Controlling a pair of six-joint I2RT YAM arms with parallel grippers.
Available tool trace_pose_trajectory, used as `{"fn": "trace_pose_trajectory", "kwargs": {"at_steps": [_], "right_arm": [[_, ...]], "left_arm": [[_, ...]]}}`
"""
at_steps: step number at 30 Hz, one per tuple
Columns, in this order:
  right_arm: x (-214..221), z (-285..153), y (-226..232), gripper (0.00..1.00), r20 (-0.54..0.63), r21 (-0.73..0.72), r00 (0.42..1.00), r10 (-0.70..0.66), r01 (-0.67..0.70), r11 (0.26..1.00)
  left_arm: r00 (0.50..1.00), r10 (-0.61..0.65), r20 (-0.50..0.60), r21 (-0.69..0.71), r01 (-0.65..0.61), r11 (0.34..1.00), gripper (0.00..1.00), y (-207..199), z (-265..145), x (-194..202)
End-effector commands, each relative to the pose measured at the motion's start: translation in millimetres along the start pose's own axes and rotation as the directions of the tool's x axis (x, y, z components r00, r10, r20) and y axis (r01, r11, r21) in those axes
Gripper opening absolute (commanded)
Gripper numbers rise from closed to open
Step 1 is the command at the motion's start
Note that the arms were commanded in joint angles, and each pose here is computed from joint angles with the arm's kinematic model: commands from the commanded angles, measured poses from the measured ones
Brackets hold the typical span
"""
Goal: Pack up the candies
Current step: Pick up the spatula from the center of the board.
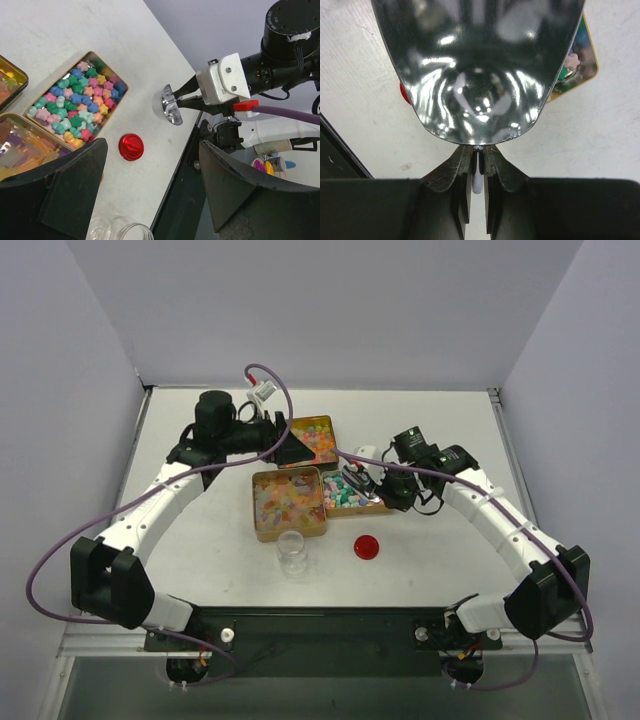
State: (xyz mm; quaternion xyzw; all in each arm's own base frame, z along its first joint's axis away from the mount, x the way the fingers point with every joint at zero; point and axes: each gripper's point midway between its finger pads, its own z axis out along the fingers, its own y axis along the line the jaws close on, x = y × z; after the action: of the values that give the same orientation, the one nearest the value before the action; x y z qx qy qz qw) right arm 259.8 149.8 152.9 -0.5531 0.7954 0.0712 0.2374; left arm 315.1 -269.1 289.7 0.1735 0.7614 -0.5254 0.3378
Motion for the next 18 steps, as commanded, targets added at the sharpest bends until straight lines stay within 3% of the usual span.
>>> {"fn": "trace_pose_trajectory", "kwargs": {"at_steps": [1,12,18], "right_arm": [[-17,-6,-1,0.00,0.045,-0.013,0.999,0.024,-0.023,1.000],[-26,-4,-1,0.00,0.063,-0.038,0.998,0.025,-0.022,0.999],[-49,-4,-6,0.00,0.081,-0.027,0.997,-0.017,0.020,0.999]], "left_arm": [[0.999,0.039,0.007,0.038,-0.039,0.999,0.85,-11,5,-2],[1.000,0.029,0.011,0.035,-0.030,0.999,0.85,-5,13,-7],[1.000,-0.001,0.012,-0.047,0.002,0.999,0.85,16,26,-6]]}}
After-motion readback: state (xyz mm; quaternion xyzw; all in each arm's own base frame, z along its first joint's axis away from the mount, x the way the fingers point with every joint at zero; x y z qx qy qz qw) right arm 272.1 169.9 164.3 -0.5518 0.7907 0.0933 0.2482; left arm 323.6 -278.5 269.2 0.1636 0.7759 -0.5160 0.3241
